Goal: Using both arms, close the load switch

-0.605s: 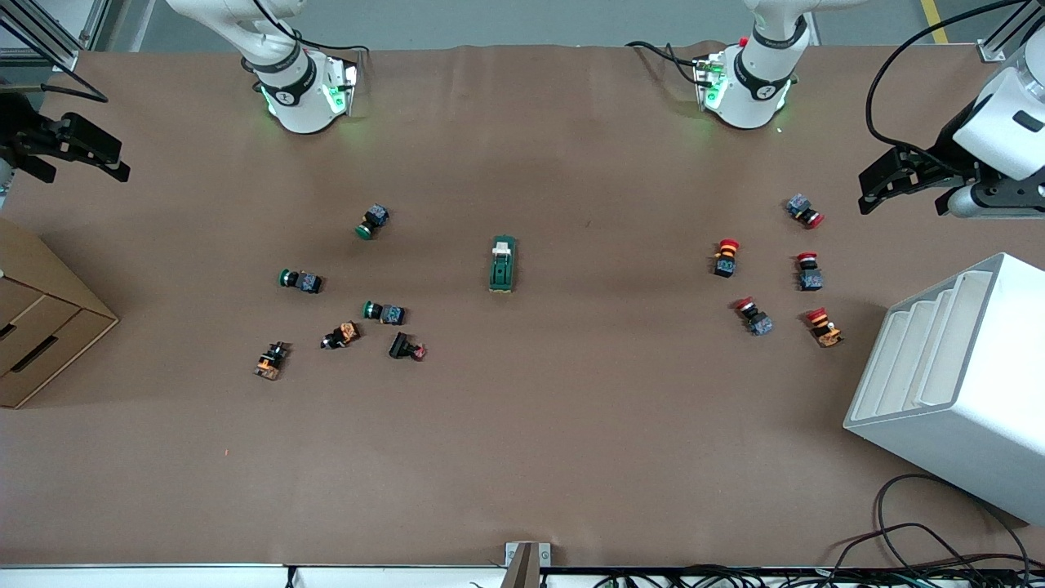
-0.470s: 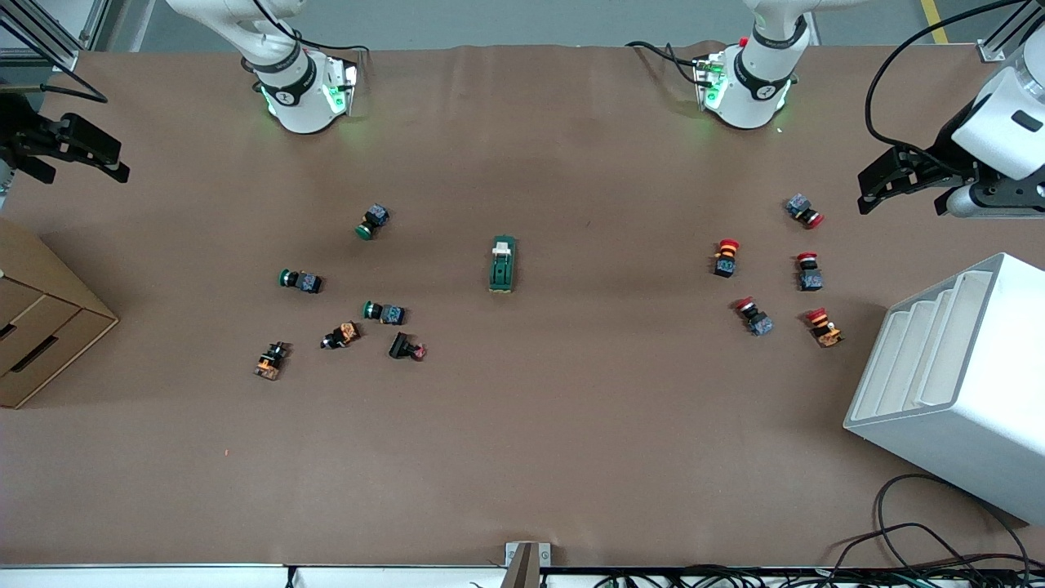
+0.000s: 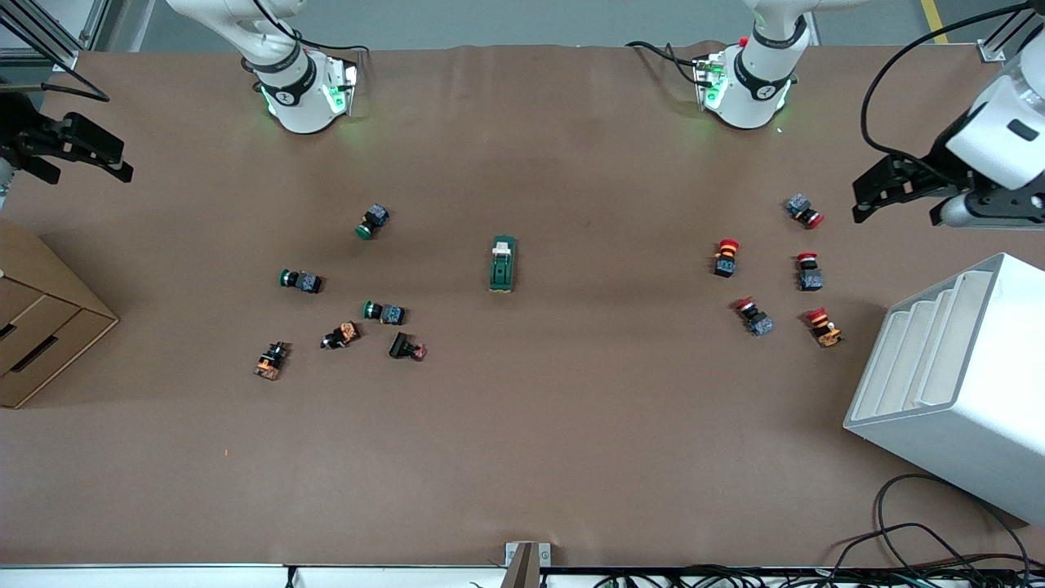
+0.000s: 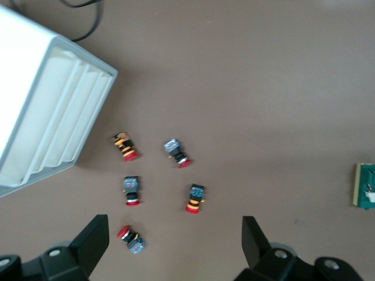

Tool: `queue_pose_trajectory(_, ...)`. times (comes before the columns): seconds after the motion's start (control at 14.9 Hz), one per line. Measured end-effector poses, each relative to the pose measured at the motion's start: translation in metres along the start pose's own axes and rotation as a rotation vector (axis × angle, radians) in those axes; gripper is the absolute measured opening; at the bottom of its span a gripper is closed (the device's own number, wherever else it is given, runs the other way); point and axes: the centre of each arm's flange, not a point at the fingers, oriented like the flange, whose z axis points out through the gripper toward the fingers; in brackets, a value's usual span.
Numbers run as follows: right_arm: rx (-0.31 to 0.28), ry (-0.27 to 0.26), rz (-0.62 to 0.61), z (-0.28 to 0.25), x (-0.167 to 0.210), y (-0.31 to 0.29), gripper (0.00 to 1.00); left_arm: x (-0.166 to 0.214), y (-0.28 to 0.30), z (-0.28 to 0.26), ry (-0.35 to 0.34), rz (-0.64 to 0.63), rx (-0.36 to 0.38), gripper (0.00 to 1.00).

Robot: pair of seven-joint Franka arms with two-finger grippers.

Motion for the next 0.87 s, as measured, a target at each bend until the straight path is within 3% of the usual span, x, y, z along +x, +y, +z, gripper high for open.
queue_pose_trajectory(0.34, 0.000, -0.002, 0.003, 0.000, 0.000, 0.001, 1.00, -0.020, 0.127, 0.013, -0.027, -0.065, -0.015, 1.00)
queue_pose_trajectory(0.6, 0.001, -0.003, 0.007, 0.000, 0.000, 0.004, 1.00, -0.054, 0.234, 0.035, -0.053, -0.199, -0.020, 1.00)
queue_pose_trajectory(0.87, 0.001, -0.007, 0.010, 0.001, -0.001, 0.005, 1.00, -0.097, 0.326, 0.071, -0.039, -0.286, 0.061, 1.00)
